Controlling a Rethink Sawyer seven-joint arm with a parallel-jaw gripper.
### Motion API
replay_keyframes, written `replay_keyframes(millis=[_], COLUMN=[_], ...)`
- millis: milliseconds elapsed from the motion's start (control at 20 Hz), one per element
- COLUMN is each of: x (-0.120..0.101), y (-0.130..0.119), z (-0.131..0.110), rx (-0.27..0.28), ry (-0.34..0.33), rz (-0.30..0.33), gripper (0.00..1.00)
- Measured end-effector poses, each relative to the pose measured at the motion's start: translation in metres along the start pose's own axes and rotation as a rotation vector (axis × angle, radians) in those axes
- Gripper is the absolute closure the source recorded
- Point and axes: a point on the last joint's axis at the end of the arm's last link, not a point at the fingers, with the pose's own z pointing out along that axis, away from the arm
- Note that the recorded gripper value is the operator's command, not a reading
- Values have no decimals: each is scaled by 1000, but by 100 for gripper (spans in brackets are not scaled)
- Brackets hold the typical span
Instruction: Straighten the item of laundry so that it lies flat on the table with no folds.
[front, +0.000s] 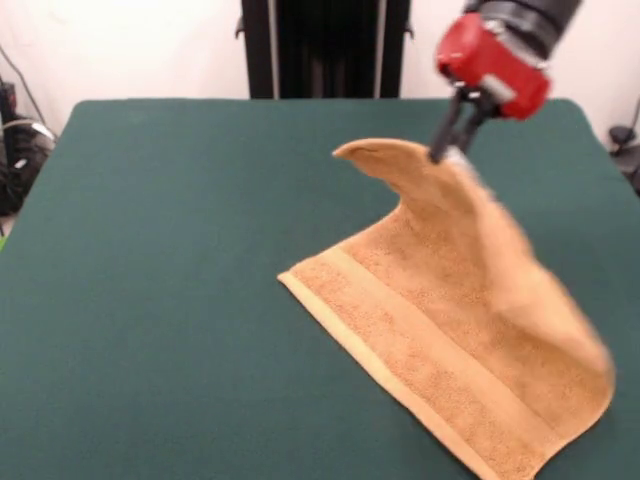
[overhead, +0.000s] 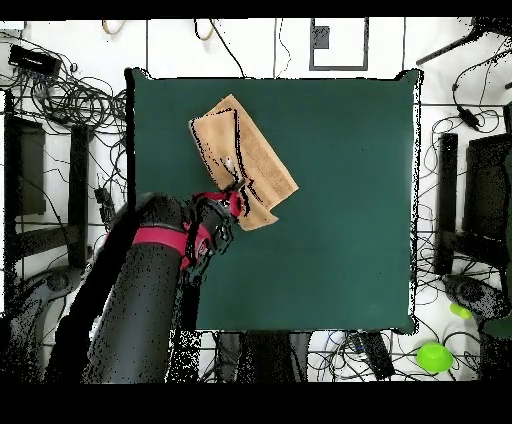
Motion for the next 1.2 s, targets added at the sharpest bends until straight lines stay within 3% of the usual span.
replay_keyframes(millis=[150,200,500,950,1200], x=[8,9,8,9,6], y=[-21,-36,-52,-52,-55], z=[13,16,14,-1,1], rx=[25,44,90,302,331], ry=[11,12,3,10,14], rz=[50,54,35,-77,-77], gripper=[100,0,0,0,0])
